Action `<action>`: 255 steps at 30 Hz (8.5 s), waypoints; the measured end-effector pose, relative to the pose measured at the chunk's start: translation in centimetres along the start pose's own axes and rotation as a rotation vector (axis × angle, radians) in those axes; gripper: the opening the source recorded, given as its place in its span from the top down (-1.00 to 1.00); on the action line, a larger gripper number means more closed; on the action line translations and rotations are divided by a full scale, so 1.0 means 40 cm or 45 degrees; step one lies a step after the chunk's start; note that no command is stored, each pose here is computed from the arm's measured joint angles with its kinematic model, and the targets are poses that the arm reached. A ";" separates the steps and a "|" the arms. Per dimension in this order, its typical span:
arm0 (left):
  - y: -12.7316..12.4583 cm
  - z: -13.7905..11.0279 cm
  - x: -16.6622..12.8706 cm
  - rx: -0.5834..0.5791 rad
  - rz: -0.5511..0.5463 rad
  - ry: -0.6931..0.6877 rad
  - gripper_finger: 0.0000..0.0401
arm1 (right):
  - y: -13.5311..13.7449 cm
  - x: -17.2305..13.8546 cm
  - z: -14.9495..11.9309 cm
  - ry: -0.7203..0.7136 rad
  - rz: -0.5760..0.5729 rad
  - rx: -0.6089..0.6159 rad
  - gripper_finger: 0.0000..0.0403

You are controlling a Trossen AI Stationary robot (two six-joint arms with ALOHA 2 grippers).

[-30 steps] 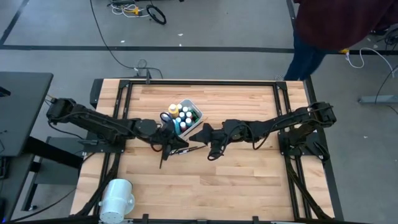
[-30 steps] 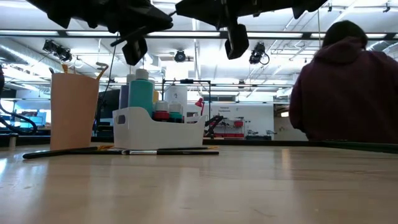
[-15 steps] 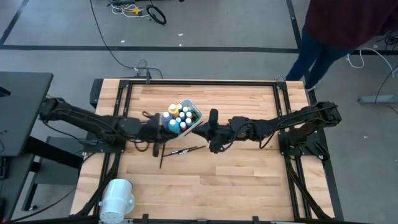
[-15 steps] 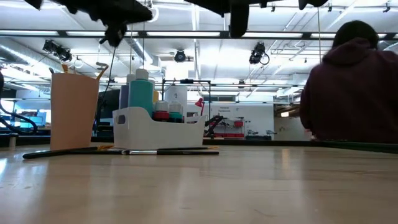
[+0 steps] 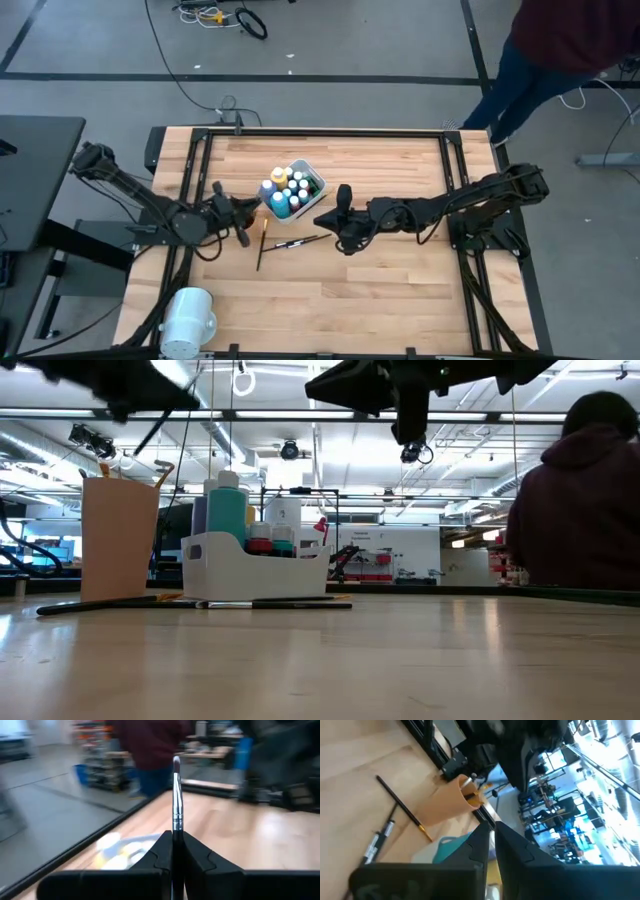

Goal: Pick & Place Paint Supplies
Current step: Put the black silver paintbrush into the orange cup, then put the right black gold paintbrush into the orange cup

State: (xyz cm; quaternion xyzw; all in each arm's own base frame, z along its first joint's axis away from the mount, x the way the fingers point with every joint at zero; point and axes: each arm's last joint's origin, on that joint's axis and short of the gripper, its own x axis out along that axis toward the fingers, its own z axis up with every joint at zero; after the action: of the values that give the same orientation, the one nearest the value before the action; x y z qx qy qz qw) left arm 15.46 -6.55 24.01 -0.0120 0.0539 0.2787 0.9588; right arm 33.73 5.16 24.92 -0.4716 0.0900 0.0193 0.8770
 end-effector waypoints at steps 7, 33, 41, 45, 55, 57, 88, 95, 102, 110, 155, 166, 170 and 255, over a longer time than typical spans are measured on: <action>0.017 -0.107 -0.023 -0.055 0.139 -0.015 0.89 | 0.007 -0.003 0.010 -0.015 0.012 0.002 0.83; 0.014 -0.105 -0.026 -0.176 0.101 -0.063 0.66 | -0.009 0.015 -0.090 0.298 -0.027 0.509 0.70; 0.005 -0.077 -0.027 -0.195 -0.003 -0.105 0.66 | -0.005 0.023 -0.209 0.612 0.048 0.569 0.35; 0.004 -0.074 -0.027 -0.210 -0.027 -0.108 0.66 | -0.022 0.009 -0.283 0.727 0.124 0.803 0.21; 0.008 -0.058 -0.019 -0.268 -0.020 -0.146 0.66 | -0.030 0.025 -0.426 0.726 0.271 1.066 0.14; 0.008 -0.050 -0.018 -0.244 -0.044 -0.165 0.66 | -0.013 0.036 -0.451 0.757 0.280 1.066 0.14; 0.004 -0.028 -0.019 -0.163 -0.168 -0.236 0.66 | 0.042 0.116 -0.590 0.721 0.411 1.110 0.14; 0.004 -0.029 -0.018 -0.154 -0.170 -0.231 0.66 | 0.032 0.090 -0.582 0.822 0.451 1.125 0.17; 0.003 -0.030 -0.018 -0.156 -0.174 -0.229 0.66 | 0.044 0.080 -0.575 0.880 0.528 1.126 0.36; 0.003 -0.030 -0.018 -0.158 -0.176 -0.229 0.66 | 0.060 0.085 -0.553 0.871 0.574 1.086 0.69; 0.023 -0.020 0.048 -0.589 -0.650 -0.160 0.19 | 0.081 0.042 0.076 0.145 -0.004 -1.200 1.00; -0.028 0.004 0.140 -0.538 -0.798 0.093 0.10 | 0.032 0.049 0.092 0.099 -0.175 -1.361 1.00; -0.060 0.032 0.181 -0.573 -0.809 0.203 0.10 | 0.022 0.052 0.089 0.115 -0.184 -1.356 1.00; -0.017 -0.082 -0.056 0.088 0.070 -0.047 0.88 | 0.071 0.054 0.037 0.132 0.052 -0.051 0.67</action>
State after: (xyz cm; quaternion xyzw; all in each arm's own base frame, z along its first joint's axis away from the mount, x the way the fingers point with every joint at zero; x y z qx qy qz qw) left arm 13.63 -8.49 20.98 0.0279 0.0462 0.3032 0.9514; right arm 35.74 7.84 23.00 -0.4874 0.1447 0.0144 0.8610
